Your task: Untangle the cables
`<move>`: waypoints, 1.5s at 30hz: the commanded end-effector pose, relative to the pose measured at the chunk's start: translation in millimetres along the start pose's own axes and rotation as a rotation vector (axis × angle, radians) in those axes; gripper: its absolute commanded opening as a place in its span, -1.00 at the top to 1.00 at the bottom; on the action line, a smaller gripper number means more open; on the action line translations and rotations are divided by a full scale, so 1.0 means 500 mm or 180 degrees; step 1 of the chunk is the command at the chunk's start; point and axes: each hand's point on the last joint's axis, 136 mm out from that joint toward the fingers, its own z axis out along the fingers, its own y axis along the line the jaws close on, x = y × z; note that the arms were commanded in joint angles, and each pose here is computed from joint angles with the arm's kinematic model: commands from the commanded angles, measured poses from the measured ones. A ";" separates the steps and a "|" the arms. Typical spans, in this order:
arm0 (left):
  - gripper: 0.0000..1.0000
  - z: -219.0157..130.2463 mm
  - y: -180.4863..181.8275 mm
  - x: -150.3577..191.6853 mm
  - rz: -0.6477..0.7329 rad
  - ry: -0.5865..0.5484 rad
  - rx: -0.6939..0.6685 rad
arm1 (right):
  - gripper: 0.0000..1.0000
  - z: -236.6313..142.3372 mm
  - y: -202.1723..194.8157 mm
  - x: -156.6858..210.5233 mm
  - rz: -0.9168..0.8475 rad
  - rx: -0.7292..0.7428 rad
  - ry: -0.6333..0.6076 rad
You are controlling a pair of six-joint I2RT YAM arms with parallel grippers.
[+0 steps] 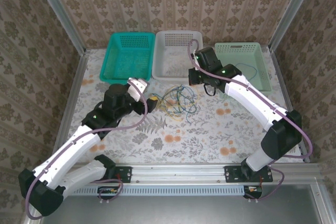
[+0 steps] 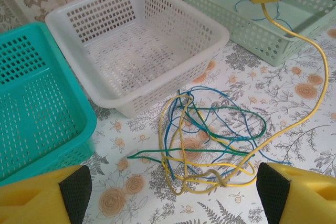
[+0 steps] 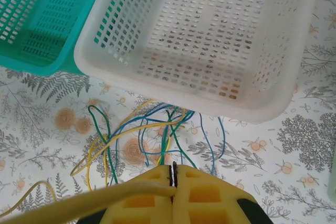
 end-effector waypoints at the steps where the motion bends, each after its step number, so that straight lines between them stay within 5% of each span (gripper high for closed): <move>1: -0.70 -0.009 -0.013 -0.002 0.0169 -0.0099 0.0007 | 1.00 -0.011 -0.014 -0.010 -0.0006 0.0120 0.0018; 20: -0.71 0.066 -0.071 0.017 -0.0034 0.0015 0.0311 | 1.00 -0.012 -0.016 -0.030 0.0490 -0.0215 -0.0079; 34: -0.67 0.106 -0.015 -0.010 -0.0019 -0.0069 -0.0071 | 1.00 -0.045 0.013 -0.031 0.0544 -0.0566 -0.0115; 42: -0.35 0.128 0.024 -0.006 -0.0205 -0.0093 -0.0144 | 1.00 -0.055 0.019 -0.030 0.0626 -0.0752 -0.0152; 45: 0.19 0.128 0.025 -0.013 -0.0298 -0.0195 -0.0069 | 1.00 -0.055 0.015 -0.027 0.0639 -0.0771 -0.0145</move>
